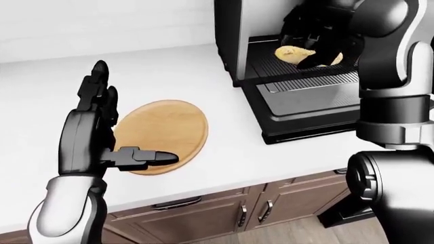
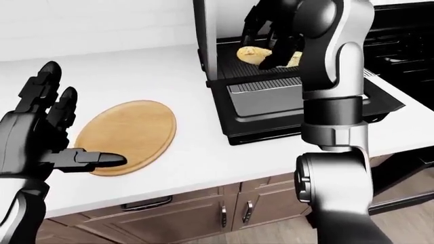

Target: Place the baguette on the rack of the toaster oven.

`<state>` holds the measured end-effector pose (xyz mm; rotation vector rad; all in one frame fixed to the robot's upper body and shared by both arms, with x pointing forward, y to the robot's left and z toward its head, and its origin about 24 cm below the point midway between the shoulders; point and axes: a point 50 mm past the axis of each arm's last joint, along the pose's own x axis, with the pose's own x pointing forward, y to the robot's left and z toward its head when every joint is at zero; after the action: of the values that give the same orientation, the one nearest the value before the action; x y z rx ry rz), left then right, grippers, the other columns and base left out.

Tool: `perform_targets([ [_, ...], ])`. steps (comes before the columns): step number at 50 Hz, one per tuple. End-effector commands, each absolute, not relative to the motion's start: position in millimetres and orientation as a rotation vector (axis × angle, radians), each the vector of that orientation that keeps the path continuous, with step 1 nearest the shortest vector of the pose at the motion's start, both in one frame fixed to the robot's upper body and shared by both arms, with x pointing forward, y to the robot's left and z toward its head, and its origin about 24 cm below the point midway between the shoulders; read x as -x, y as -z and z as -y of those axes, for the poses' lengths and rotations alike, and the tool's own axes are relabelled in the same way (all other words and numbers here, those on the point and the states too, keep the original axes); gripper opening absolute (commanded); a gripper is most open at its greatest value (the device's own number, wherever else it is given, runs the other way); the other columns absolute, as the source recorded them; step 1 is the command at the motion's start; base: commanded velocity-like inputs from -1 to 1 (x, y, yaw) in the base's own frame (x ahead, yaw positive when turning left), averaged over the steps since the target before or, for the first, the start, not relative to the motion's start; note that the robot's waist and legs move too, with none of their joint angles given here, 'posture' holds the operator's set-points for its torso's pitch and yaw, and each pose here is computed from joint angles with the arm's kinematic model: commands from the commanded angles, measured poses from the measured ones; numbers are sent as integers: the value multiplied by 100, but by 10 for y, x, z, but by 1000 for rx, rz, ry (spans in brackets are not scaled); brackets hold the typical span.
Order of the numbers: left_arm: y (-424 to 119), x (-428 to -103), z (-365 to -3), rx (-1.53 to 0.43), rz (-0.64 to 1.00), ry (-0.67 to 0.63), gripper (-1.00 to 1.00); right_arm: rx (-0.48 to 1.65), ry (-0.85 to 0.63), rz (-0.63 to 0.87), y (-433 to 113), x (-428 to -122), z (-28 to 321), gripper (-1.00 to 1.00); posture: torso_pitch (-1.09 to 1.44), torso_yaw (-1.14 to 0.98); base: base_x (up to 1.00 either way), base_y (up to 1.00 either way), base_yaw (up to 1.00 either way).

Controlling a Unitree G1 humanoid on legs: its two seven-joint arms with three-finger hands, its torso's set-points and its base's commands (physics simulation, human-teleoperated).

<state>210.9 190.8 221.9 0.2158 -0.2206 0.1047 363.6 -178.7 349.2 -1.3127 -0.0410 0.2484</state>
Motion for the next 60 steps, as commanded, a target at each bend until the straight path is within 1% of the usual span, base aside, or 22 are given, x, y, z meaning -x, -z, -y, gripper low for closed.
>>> perform_targets([
  [1, -2318, -2072, -1899, -232, 293, -113, 100, 1326, -188, 126, -3709, -3535, 1781, 7, 0, 0, 0, 0, 0],
  [7, -2312, -2069, -1907, -232, 291, -117, 100, 1325, -203, 117, -3658, -3541, 1765, 27, 0, 0, 0, 0, 0],
  [11, -2308, -2062, -1911, -231, 291, -117, 100, 1327, -205, 113, -3646, -3530, 1768, 34, 0, 0, 0, 0, 0],
  [13, -2309, -2063, -1912, -233, 290, -118, 100, 1326, -207, 110, -3642, -3534, 1770, 34, 0, 0, 0, 0, 0],
  [15, -2311, -2057, -1914, -233, 291, -119, 100, 1326, -208, 111, -3644, -3534, 1765, 45, 0, 0, 0, 0, 0],
  [17, -2309, -2052, -1916, -232, 290, -119, 100, 1327, -209, 110, -3643, -3530, 1765, 47, 0, 0, 0, 0, 0],
  [18, -2312, -2051, -1919, -232, 291, -121, 100, 1328, -206, 113, -3657, -3523, 1766, 52, 0, 0, 0, 0, 0],
  [24, -2305, -2056, -1917, -232, 288, -123, 100, 1328, -157, 166, -3956, -3350, 1792, 55, 0, 0, 0, 0, 0],
  [26, -2308, -2056, -1918, -231, 288, -123, 100, 1329, -139, 179, -4080, -3256, 1816, 57, 0, 0, 0, 0, 0],
  [28, -2307, -2054, -1916, -231, 288, -122, 100, 1330, -119, 198, -4183, -3163, 1831, 75, 0, 0, 0, 0, 0],
  [29, -2313, -2055, -1918, -231, 288, -122, 100, 1329, -114, 205, -4236, -3103, 1840, 75, 0, 0, 0, 0, 0],
  [30, -2320, -2057, -1916, -231, 289, -121, 100, 1332, -98, 213, -4280, -3054, 1855, 88, 0, 0, 0, 0, 0],
  [35, -2335, -2082, -1905, -233, 289, -119, 100, 1335, -58, 239, -4436, -2802, 1904, 100, 0, 0, 0, 0, 0],
  [41, -2377, -2083, -1902, -234, 297, -120, 100, 1325, 3, 273, -4606, -2380, 1994, 100, 0, 0, 0, 0, 0],
  [45, -2387, -2088, -1897, -235, 299, -118, 100, 1246, 114, 347, -4702, -2089, 2138, 100, 0, 0, 0, 0, 0],
  [46, -2393, -2091, -1898, -236, 300, -118, 100, 1229, 143, 355, -4700, -2025, 2175, 100, 0, 0, 0, 0, 0],
  [50, -2411, -2090, -1904, -238, 303, -119, 100, 1160, 177, 351, -4579, -1770, 2272, 100, 0, 0, 0, 0, 0],
  [52, -2416, -2088, -1906, -239, 305, -120, 100, 1145, 183, 358, -4562, -1732, 2284, 100, 0, 0, 0, 0, 0],
  [53, -2423, -2086, -1909, -239, 306, -121, 100, 1103, 227, 378, -4554, -1599, 2360, 100, 0, 0, 0, 0, 0],
  [57, -2439, -2077, -1915, -242, 309, -125, 100, 985, 263, 416, -4490, -1407, 2430, 100, 0, 0, 0, 0, 0],
  [59, -2448, -2076, -1918, -243, 311, -124, 100, 979, 274, 424, -4475, -1350, 2448, 100, 0, 0, 0, 0, 0],
  [60, -2453, -2076, -1921, -242, 312, -125, 100, 943, 307, 435, -4469, -1261, 2491, 100, 0, 0, 0, 0, 0],
])
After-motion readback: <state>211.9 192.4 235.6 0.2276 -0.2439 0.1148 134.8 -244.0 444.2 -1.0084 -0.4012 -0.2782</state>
